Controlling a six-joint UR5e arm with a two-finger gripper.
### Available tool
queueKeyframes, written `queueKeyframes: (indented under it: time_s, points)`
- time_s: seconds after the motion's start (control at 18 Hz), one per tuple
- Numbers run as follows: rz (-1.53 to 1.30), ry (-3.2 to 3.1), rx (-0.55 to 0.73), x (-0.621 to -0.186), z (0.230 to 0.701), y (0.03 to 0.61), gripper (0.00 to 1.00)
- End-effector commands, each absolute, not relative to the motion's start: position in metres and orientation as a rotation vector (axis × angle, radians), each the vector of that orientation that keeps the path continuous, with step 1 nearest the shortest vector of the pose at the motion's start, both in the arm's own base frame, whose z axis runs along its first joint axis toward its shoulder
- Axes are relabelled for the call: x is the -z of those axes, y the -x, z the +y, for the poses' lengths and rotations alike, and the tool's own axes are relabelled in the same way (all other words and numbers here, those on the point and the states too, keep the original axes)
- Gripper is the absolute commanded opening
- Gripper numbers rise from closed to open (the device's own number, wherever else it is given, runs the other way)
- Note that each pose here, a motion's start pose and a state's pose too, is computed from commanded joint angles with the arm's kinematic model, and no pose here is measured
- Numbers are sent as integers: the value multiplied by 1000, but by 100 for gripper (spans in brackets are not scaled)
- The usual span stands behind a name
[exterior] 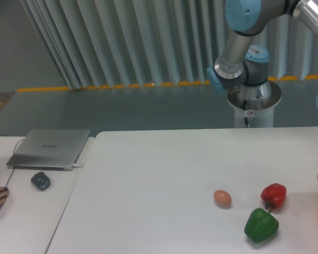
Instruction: Place the triangular bread on the table
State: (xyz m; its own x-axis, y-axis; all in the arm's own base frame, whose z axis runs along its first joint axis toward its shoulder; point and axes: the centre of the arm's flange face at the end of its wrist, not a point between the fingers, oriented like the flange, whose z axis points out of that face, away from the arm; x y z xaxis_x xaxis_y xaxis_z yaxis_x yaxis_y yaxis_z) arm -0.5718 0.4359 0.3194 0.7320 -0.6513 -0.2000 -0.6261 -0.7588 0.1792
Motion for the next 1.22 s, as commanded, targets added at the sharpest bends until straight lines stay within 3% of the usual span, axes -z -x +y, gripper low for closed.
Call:
queueKeyframes:
  time_s: [1.17,1.22]
  points:
    - [-919,-2887,327,-282,445,571,100]
    - [-918,-2886,328,-282,445,571,94]
